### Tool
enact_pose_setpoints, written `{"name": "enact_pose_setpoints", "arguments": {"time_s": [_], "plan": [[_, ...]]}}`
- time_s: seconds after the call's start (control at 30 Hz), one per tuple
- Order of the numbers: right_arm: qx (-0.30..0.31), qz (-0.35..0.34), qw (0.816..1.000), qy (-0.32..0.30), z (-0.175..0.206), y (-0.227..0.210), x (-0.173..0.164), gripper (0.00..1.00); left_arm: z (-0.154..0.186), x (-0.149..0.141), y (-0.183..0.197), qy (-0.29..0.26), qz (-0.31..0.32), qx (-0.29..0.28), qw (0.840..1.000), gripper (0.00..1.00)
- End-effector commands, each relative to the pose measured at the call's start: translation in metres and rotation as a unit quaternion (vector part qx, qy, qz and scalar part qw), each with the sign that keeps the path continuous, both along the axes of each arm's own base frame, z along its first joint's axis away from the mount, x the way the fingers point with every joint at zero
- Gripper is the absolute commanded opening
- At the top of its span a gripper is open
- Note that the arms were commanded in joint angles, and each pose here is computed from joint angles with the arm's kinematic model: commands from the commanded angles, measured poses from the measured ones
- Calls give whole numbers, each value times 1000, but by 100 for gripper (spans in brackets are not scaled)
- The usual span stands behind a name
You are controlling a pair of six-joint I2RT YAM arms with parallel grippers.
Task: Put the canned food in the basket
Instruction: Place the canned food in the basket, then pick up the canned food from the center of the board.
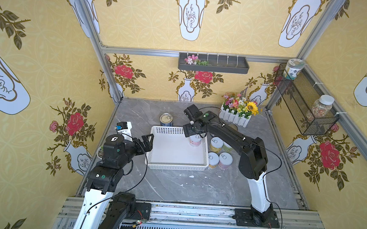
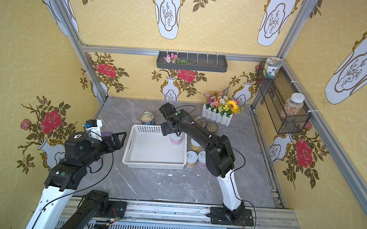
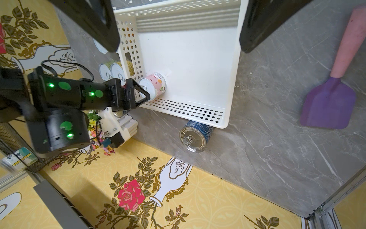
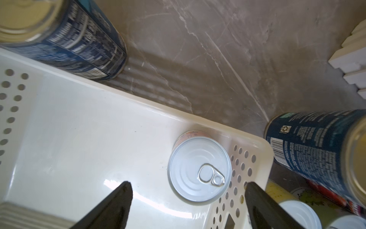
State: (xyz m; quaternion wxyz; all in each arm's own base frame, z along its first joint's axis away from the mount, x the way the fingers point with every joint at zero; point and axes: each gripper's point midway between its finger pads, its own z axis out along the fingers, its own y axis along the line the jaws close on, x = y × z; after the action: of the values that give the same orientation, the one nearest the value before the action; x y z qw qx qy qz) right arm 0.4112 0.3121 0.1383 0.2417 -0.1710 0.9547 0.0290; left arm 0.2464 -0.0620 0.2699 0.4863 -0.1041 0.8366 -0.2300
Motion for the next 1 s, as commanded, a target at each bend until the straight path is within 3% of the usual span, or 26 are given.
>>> {"name": "enact_pose_setpoints", "arguments": {"time_s": [0.0,0.2,0.33,0.5,0.6,0.77,0.97], "plan": [[8,-4,1000,-27,21,-4,-5,92,2,3,-1,-9,-4,0,1000,100],[42,11,997,-62,53,-12,-52,95,-2,11,-15,5,-39,-9,999,100],[89,22,993,-70,62,-29,-97,97,-11,35,-22,62,-49,-9,997,98],[130,36,986,-95,55,-65,-147,97,23,79,-36,92,-55,-21,994,97],[123,-14,984,-130,58,-100,-157,97,32,108,-39,123,-41,7,991,99],[131,1,981,-145,57,-97,-165,97,18,155,-41,189,-16,63,980,98],[73,-13,985,-158,46,-98,-156,97,-25,187,-23,268,26,185,945,99]]}}
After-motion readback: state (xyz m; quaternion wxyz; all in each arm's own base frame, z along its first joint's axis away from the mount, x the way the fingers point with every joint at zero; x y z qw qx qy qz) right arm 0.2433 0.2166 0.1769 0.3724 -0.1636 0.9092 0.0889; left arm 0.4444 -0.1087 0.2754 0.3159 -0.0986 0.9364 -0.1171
